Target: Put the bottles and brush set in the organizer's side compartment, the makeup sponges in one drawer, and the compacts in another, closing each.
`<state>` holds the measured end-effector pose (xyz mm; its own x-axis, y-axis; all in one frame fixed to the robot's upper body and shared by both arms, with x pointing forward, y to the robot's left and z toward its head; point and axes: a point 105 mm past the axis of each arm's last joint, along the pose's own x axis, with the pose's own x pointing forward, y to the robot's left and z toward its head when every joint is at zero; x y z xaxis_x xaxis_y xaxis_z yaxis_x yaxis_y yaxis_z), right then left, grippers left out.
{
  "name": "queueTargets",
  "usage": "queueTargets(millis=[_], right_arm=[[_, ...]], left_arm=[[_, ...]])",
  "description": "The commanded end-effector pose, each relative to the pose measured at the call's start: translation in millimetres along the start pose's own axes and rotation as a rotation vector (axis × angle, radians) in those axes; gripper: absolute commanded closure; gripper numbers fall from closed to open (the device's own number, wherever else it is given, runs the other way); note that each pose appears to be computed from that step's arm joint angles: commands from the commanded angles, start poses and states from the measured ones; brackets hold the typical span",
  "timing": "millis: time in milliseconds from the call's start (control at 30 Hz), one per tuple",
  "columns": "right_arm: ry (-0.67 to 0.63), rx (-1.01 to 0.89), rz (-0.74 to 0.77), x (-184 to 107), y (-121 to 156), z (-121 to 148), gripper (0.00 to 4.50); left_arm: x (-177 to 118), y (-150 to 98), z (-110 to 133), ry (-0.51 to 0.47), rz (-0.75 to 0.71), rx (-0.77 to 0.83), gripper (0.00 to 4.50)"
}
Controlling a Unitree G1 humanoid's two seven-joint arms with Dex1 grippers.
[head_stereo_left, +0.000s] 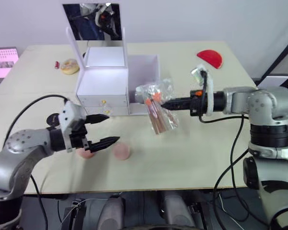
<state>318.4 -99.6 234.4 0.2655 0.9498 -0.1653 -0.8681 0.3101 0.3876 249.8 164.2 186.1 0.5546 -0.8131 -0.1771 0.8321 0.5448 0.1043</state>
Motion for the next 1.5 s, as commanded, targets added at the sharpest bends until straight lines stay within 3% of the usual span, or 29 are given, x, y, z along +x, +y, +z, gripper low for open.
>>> queueTargets(millis=[33, 167, 267, 433, 567, 967, 1267, 1500], right_arm=[[-0.177, -0.170, 0.020, -5, 15, 37, 4.50], [-0.377, -0.307, 0.065, -8, 27, 70, 4.50], [-0.449, -0.372, 0.071, -1, 27, 89, 4.50], [-0.500, -0.437, 0.074, 19, 13, 116, 4.50], [-0.490, -0.464, -0.006, 40, -14, 130, 4.50], [-0.362, -0.489, -0.117, 85, -60, 94, 4.50], [-0.284, -0.461, -0.230, 94, -82, 70, 4.50], [-0.329, -0.435, -0.255, 88, -82, 81, 1.29]], left_arm=[[-8, -4, 22, -0.076, 0.069, 0.031, 0.06], [-13, -6, 30, -0.112, 0.148, 0.024, 0.06], [-13, -7, 31, -0.119, 0.174, 0.022, 0.06], [-10, -8, 31, -0.119, 0.179, 0.018, 0.06], [-7, -7, 34, -0.126, 0.180, 0.028, 0.06], [-8, -9, 41, -0.145, 0.203, 0.043, 0.06], [-9, -11, 42, -0.143, 0.210, 0.040, 0.06], [-9, -11, 41, -0.142, 0.207, 0.030, 0.00]])
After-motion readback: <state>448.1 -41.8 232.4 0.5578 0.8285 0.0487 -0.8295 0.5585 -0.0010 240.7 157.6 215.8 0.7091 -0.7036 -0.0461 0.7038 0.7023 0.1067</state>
